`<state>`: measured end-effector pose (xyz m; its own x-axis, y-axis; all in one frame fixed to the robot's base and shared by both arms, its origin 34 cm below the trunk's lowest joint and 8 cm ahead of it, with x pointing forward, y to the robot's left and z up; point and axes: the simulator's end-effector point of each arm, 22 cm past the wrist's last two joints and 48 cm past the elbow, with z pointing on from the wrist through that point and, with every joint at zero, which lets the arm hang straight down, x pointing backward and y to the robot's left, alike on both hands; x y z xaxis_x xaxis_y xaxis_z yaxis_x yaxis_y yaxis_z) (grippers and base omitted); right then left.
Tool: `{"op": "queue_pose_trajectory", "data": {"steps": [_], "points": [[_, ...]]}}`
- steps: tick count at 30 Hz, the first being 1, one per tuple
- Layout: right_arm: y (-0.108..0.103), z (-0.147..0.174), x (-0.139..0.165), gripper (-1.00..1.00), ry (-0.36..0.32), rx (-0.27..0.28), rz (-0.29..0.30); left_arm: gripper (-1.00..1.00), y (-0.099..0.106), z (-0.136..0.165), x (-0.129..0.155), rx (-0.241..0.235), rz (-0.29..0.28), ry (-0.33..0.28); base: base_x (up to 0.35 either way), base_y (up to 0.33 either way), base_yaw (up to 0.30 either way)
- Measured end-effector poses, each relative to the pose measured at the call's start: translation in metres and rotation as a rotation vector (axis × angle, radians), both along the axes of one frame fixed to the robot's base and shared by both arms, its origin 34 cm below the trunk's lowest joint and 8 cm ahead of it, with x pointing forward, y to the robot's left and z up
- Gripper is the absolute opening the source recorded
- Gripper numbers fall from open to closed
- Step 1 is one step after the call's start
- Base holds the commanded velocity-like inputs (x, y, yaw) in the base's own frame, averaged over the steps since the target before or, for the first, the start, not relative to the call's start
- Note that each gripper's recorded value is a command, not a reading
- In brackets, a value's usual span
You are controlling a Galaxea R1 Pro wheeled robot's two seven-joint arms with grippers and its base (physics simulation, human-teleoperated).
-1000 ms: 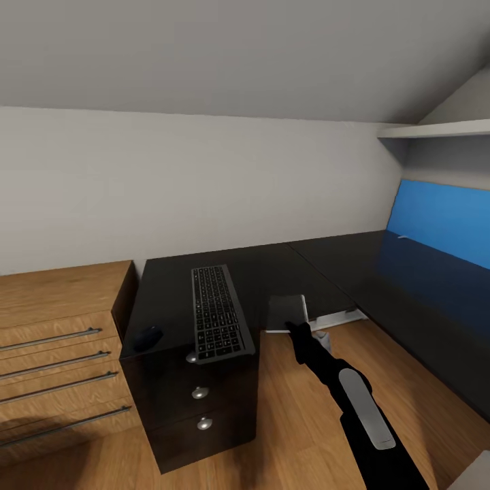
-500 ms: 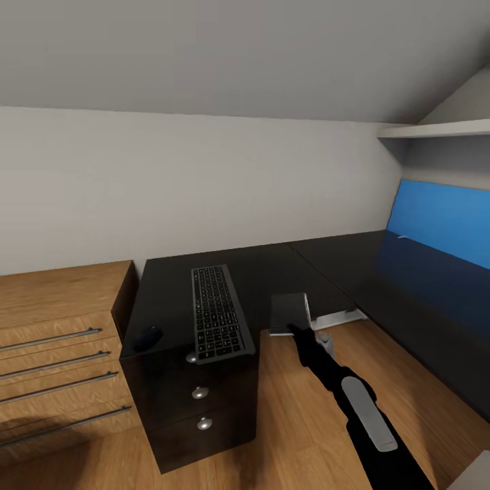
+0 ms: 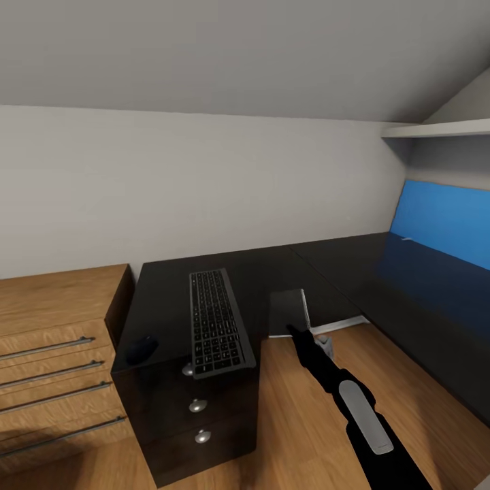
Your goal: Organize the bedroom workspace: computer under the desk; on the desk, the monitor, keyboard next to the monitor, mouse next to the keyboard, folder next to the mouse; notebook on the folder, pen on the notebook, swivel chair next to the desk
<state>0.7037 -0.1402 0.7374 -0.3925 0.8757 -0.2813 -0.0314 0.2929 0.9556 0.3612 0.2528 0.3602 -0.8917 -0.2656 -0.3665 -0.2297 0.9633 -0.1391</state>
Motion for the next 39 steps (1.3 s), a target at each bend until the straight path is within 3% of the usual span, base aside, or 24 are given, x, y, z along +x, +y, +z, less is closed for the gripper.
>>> {"op": "queue_pose_trajectory", "data": {"steps": [24,25,39], "points": [[0.0011,0.0001,-0.0001,-1.0,-0.002,-0.001,0.002,1.0,0.0,-0.0002,-0.0003,0.0,0.002,0.001,0.004,0.0,0.0],[0.0011,0.0001,-0.0001,1.0,-0.002,-0.001,0.002,1.0,-0.0002,-0.0002,-0.0003,0.0,0.002,0.001,0.0,0.0,0.0],[0.0001,0.0005,-0.0001,1.0,-0.005,-0.002,0.003,1.0,-0.0003,-0.0001,-0.0002,-0.001,0.001,0.001,0.0,0.0,0.0]]}}
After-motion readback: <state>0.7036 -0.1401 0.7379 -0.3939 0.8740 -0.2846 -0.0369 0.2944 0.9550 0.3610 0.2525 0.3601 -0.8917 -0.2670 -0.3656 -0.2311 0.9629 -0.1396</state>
